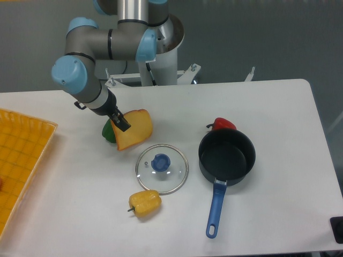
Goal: Pick up the bread slice
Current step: 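Lower the gripper onto the edge of the bread slice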
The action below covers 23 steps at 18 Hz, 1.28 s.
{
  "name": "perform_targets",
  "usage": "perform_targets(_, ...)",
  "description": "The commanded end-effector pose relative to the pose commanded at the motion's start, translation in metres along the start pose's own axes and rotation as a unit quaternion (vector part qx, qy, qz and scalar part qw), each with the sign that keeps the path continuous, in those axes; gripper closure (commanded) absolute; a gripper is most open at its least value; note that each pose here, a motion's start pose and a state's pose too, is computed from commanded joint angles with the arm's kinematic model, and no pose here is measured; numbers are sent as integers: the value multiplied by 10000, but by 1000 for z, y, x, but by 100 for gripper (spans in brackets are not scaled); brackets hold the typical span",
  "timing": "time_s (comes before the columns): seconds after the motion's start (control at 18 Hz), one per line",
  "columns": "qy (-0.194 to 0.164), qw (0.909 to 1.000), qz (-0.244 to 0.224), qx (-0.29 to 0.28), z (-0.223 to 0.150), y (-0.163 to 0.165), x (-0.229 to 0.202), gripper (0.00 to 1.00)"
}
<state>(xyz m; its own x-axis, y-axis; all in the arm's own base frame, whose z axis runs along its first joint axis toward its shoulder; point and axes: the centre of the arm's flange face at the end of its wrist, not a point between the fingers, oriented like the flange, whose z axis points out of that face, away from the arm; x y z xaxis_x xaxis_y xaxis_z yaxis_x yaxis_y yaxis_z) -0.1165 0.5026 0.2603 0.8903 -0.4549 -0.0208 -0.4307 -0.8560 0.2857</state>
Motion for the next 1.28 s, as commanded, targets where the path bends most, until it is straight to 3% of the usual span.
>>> perform_targets(0.17,-41,10000,-9,12,-4,-2,-3,59)
perform_targets(0.22,-35,10000,-8,7,-3,-2,-3,60)
perform_targets(0.39,-13,10000,-2,-1,-1,-4,-4,75)
perform_targets(0.5,-14,10000,4,10,-2,-4,-4,76)
perform_targets(0.56,-10,10000,-6,26,-3,-4,-5,93)
perform_targets(0.61,-10,10000,-13,26,-3,-4,-5,96)
perform_targets(0.83,-3,10000,-28,32,-3,-6,-7,93)
perform_targets(0.89,2,10000,-21,38,-3,-6,-7,79)
perform_targets(1.0,-16,10000,-3,46,-5,-5,-9,15)
perform_targets(1.06,-24,10000,-23,71,-6,-5,-10,0)
perform_targets(1.28,-68,9999,-57,134,-17,-4,-19,0)
